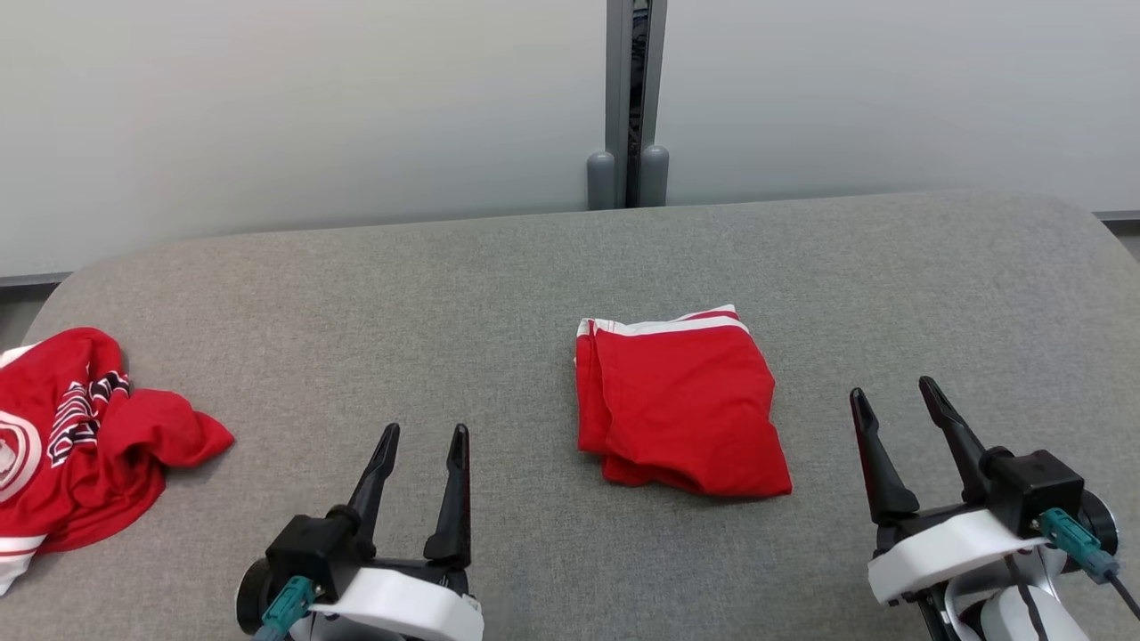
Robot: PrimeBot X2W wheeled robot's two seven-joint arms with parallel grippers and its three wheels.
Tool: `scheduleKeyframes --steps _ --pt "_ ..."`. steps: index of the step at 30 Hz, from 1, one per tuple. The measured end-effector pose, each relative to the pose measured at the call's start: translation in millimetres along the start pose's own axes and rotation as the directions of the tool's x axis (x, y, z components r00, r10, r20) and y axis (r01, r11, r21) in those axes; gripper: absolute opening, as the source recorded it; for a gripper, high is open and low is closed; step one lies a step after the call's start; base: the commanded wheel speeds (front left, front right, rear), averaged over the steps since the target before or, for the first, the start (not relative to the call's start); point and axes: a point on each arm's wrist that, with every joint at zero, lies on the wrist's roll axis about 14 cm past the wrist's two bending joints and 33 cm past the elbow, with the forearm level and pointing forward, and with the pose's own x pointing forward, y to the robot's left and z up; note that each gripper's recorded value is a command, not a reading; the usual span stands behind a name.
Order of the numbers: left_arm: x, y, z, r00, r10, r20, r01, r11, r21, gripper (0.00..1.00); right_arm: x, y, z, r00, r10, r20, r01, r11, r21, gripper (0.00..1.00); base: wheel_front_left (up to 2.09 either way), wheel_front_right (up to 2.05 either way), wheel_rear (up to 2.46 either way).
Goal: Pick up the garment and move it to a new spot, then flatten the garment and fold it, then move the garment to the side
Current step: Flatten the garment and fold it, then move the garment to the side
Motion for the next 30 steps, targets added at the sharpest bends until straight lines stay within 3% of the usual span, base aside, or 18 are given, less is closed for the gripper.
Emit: scheduleKeyframes --steps 13,30 --pt "-18.9 24.3 6.8 0.997 0.069 0.021 -0.07 0.998 0.01 1.0 -19.7 5.1 -7.9 1.0 -0.009 -0.015 0.009 0.999 0.035 1.0 0.0 0.0 0.0" --pt "-15.3 21.4 2.2 0.999 0.047 0.008 -0.047 0.998 0.036 1.0 -19.2 10.1 -28.8 0.997 -0.017 -0.076 0.025 0.995 0.097 1.0 0.0 0.0 0.0"
